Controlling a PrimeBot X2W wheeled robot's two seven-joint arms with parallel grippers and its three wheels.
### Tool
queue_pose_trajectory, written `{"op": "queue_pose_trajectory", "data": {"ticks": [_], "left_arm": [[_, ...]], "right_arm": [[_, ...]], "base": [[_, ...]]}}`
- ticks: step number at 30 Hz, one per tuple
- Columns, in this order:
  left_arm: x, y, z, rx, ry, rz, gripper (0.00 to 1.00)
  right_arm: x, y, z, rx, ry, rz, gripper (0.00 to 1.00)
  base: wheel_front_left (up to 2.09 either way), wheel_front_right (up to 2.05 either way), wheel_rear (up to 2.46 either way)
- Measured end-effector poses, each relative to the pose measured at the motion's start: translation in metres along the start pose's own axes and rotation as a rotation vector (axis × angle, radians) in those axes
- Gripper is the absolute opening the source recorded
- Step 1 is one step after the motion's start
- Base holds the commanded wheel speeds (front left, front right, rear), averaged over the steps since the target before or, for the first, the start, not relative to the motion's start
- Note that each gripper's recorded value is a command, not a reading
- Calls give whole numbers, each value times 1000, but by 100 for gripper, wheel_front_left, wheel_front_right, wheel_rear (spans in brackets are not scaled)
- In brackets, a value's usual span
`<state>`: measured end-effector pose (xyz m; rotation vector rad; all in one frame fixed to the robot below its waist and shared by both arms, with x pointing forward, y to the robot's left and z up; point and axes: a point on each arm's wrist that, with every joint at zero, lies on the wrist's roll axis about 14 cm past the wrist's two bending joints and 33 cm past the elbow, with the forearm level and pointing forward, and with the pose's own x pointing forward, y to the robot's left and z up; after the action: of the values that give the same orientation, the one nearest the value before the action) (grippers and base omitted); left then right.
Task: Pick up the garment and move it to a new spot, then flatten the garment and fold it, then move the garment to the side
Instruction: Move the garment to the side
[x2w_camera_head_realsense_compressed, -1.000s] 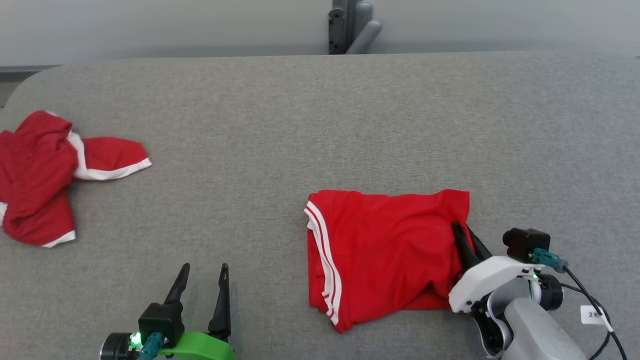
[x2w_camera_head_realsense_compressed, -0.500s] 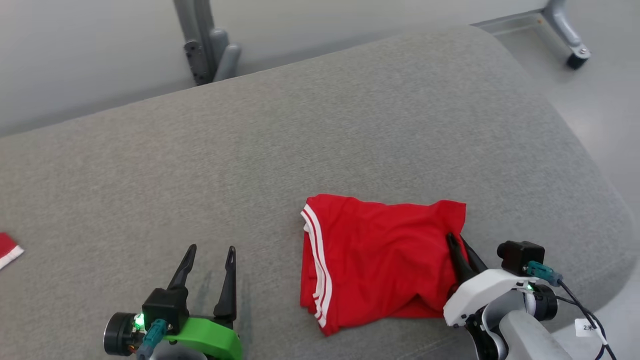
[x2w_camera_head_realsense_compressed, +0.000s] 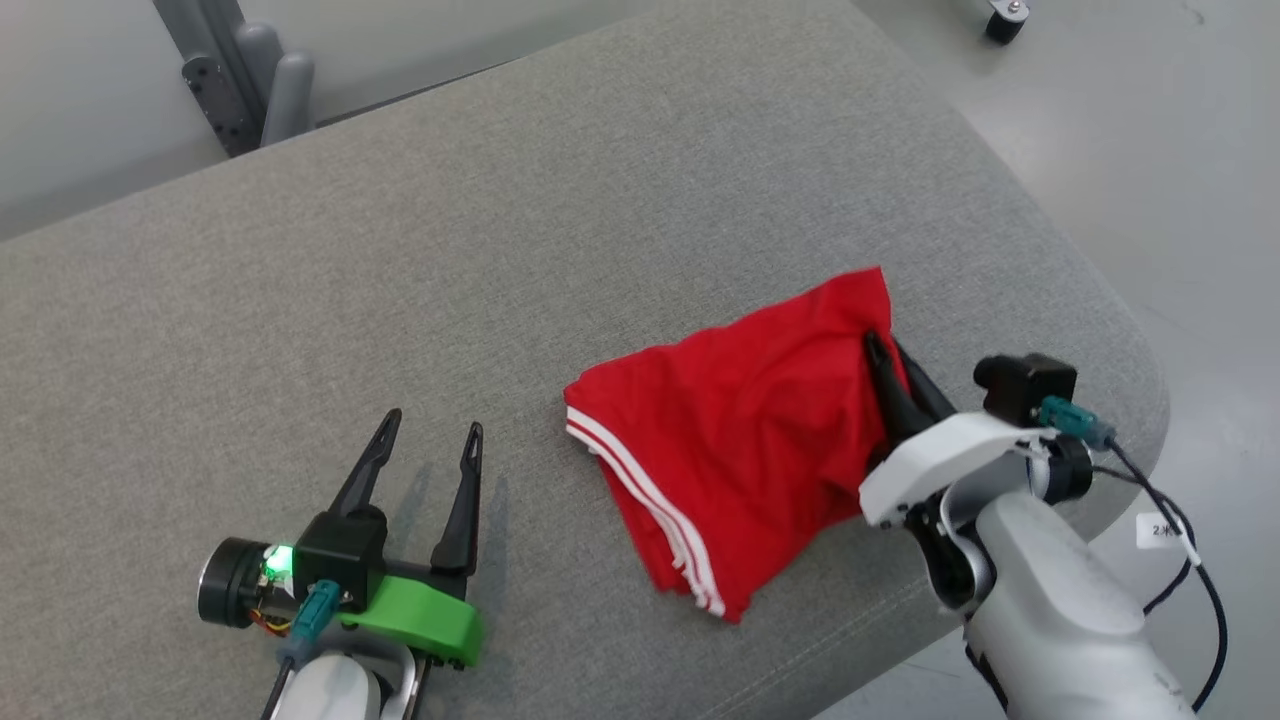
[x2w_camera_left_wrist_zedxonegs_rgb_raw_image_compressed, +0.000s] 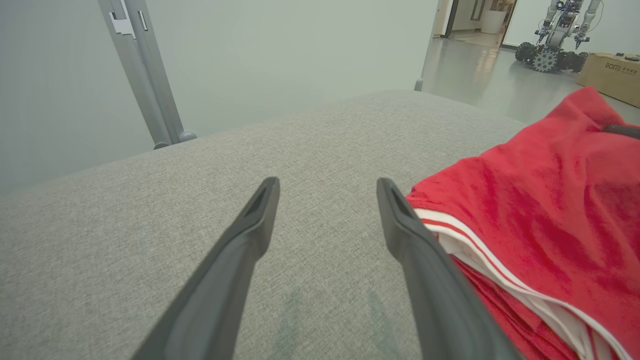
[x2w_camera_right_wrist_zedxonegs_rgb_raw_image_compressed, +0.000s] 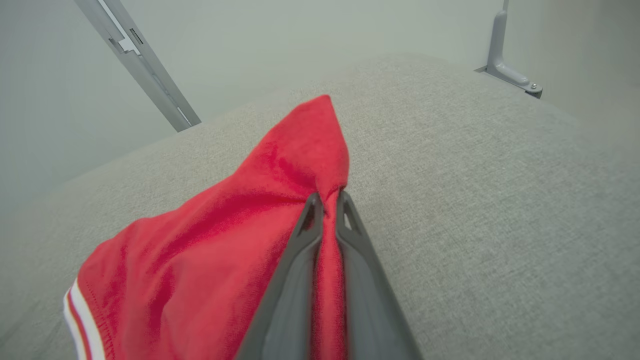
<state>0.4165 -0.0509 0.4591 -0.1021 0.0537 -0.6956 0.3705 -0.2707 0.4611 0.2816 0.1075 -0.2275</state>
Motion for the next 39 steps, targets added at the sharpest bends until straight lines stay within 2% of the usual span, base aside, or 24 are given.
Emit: {"op": "queue_pose_trajectory", "data": {"ticks": [6, 11, 18, 23, 24, 25, 26, 30, 33, 36, 39], "left_arm": [[6, 24, 0, 38, -12, 22, 100], [-4, 57, -5, 62, -1, 96, 100], [-37, 105, -32, 74, 79, 240, 100], [-58, 127, -44, 72, 118, 316, 100], [-62, 130, -45, 73, 124, 332, 100], [-65, 134, -47, 72, 130, 344, 100], [-69, 137, -48, 72, 136, 357, 100], [-78, 143, -50, 73, 148, 387, 100], [-79, 142, -45, 70, 137, 393, 100], [-82, 139, -38, 66, 122, 401, 100], [-89, 134, -33, 50, 114, 417, 100]], "right_arm": [[52, -8, 42, -85, -68, -13, 0], [95, -35, 71, -134, -106, -92, 0], [132, -95, 73, -189, -80, -260, 0], [143, -121, 54, -229, -30, -342, 0], [145, -123, 51, -230, -24, -352, 23], [146, -125, 47, -225, -21, -366, 88], [148, -127, 46, -227, -24, -378, 100], [153, -123, 53, -284, -52, -387, 100], [157, -107, 67, -305, -102, -358, 100], [165, -69, 86, -320, -170, -257, 100], [160, -21, 83, -304, -195, -122, 100]], "base": [[0, 0, 0], [0, 0, 0], [0, 0, 0], [0, 0, 0], [0, 0, 0], [0, 0, 0], [0, 0, 0], [0, 0, 0], [0, 0, 0], [0, 0, 0], [0, 0, 0]]}}
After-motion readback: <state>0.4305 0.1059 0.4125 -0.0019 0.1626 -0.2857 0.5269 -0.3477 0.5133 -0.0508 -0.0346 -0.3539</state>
